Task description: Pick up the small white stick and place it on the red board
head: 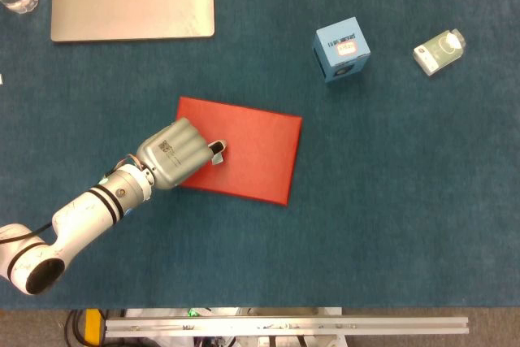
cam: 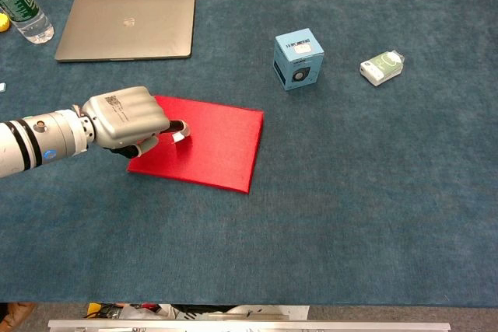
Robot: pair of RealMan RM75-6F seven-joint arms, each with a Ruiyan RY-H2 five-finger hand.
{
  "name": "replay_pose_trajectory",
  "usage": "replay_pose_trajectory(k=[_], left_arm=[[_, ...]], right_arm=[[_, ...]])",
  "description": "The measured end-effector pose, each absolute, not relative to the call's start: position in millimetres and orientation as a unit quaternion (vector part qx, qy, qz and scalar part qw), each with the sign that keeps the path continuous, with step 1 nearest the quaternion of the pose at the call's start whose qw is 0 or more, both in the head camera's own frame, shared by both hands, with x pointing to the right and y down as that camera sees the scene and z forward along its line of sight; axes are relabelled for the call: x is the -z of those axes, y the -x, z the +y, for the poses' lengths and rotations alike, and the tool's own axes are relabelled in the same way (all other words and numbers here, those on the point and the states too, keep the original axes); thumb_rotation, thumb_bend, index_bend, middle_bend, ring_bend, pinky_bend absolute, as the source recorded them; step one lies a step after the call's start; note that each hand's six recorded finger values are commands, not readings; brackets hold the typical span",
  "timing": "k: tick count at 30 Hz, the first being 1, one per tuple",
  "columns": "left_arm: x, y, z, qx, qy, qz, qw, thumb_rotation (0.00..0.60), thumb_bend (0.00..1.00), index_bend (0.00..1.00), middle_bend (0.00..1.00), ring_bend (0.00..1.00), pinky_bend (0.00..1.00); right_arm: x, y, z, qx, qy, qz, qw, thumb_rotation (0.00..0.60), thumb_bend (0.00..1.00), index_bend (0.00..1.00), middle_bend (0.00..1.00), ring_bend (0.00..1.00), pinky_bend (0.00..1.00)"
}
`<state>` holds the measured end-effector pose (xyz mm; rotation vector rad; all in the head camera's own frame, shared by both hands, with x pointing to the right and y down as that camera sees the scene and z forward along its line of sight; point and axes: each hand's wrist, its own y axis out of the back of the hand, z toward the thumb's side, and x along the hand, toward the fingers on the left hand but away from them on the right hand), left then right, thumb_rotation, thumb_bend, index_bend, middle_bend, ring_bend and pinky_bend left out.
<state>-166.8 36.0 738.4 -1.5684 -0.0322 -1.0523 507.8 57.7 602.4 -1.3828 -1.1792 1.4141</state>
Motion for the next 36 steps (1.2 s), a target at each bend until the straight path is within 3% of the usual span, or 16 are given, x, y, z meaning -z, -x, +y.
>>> replay_pose_trajectory(k=[21,36], left_arm=[[-748.1,175.5,26.4,0.474,0.668,-0.014,0.573,0.6,0.65,0.19,1.0,1.0,1.0],[-738.2,175.7,28.3,0.468,0.669,-0.007,0.578,0.6,0.65,0.19,1.0,1.0,1.0]], right_arm=[[-604.5,-509.3,57.7,-0.564,0.547,-0.467,0.405,0.6,0.36,0.38,0.51,0.55,0.44],[-603.9,-510.1,58.5,-0.562,0.548,-0.468,0.405,0.6,0.36,0.38,0.51,0.55,0.44]])
